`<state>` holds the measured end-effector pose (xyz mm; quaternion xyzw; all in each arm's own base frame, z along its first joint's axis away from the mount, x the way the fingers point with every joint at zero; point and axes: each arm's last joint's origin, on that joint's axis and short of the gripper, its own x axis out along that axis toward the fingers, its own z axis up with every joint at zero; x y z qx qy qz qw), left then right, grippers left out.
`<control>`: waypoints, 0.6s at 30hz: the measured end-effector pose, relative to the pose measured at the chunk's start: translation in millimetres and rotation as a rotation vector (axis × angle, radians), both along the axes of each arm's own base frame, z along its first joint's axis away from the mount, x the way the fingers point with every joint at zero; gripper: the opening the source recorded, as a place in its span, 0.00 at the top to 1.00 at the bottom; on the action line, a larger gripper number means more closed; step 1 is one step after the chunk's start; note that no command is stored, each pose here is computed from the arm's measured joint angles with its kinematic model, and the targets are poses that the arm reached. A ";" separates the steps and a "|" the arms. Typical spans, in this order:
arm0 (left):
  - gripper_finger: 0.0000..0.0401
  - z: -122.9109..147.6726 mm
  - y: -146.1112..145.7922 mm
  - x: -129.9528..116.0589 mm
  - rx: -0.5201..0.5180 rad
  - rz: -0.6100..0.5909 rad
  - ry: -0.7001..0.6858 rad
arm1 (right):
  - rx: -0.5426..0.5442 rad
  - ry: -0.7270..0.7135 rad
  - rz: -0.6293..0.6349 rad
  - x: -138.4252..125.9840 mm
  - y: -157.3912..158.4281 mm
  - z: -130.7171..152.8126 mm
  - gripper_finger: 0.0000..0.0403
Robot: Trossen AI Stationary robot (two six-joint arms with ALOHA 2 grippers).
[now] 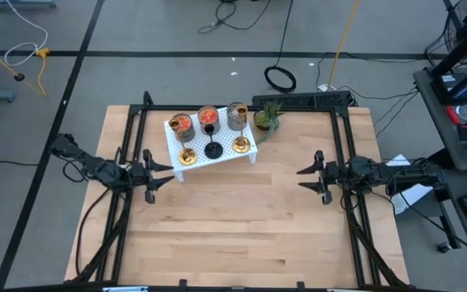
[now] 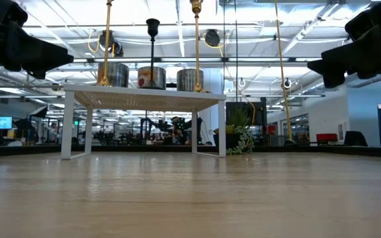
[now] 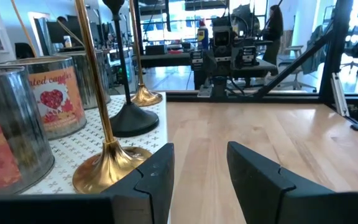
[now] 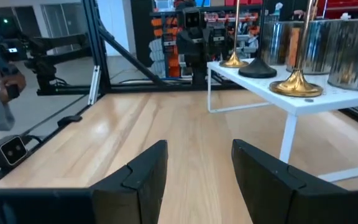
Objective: Pick & Place candle stick holders
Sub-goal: Return to Home Position
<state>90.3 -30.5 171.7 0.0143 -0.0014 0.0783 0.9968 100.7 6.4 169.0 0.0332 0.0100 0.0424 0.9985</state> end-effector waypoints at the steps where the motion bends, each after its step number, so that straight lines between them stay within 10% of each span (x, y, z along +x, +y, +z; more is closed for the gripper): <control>1: 0.62 0.0 0.0 0.0 0.000 0.000 0.000 | 0.000 0.000 -0.001 -0.1 0.0 -0.2 0.56; 18: 0.62 -0.2 0.2 0.0 0.015 0.009 0.004 | -0.033 -0.002 0.023 -0.3 0.7 -1.2 0.56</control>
